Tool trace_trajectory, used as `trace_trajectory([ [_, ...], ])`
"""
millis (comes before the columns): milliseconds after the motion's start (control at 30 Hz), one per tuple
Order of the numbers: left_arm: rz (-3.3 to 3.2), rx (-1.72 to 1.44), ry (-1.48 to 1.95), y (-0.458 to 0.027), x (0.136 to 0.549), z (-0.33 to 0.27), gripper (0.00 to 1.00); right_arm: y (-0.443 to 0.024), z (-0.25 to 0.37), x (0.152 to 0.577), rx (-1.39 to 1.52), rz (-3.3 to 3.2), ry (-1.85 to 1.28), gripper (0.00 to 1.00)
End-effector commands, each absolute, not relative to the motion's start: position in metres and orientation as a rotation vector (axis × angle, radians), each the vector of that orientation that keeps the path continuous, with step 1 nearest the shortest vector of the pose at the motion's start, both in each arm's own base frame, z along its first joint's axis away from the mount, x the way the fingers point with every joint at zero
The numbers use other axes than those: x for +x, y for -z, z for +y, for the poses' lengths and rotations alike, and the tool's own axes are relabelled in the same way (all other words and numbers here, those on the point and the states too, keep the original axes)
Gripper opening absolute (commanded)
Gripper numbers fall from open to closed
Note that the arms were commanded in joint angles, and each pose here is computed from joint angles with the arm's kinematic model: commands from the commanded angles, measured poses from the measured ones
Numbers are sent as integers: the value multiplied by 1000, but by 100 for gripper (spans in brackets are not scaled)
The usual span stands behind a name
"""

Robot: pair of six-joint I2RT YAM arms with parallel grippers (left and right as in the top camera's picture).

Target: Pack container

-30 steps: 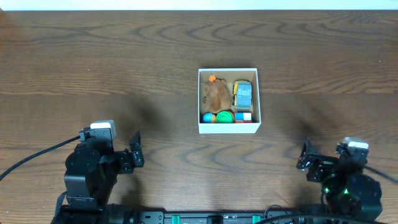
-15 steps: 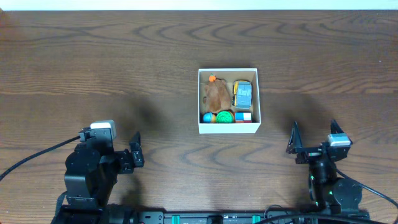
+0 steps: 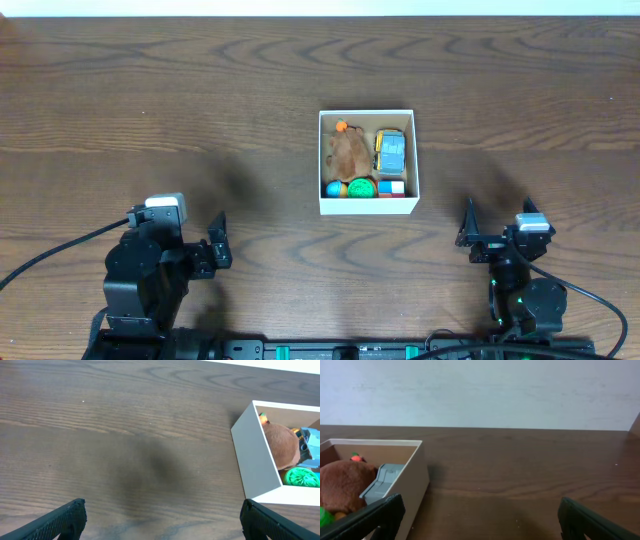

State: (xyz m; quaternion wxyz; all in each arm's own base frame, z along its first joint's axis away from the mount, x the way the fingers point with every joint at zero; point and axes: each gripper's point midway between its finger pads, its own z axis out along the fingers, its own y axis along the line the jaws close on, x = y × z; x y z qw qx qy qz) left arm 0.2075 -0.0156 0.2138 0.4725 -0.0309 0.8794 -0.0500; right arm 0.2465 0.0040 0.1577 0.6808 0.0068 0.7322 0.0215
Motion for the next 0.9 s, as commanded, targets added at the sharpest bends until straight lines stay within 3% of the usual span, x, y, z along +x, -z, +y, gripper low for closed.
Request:
trace_trajectory([
  [0,2148,-93,121,-215,208,-14,98,-157,3,246,7,1645,-26,99],
  [667,2151,-66,75,-215,207,-10,98,-157,3,246,7,1645,-26,99],
  [867,2197,-49,50,-203,191,-7,98,-157,3,246,7,1645,-26,99],
])
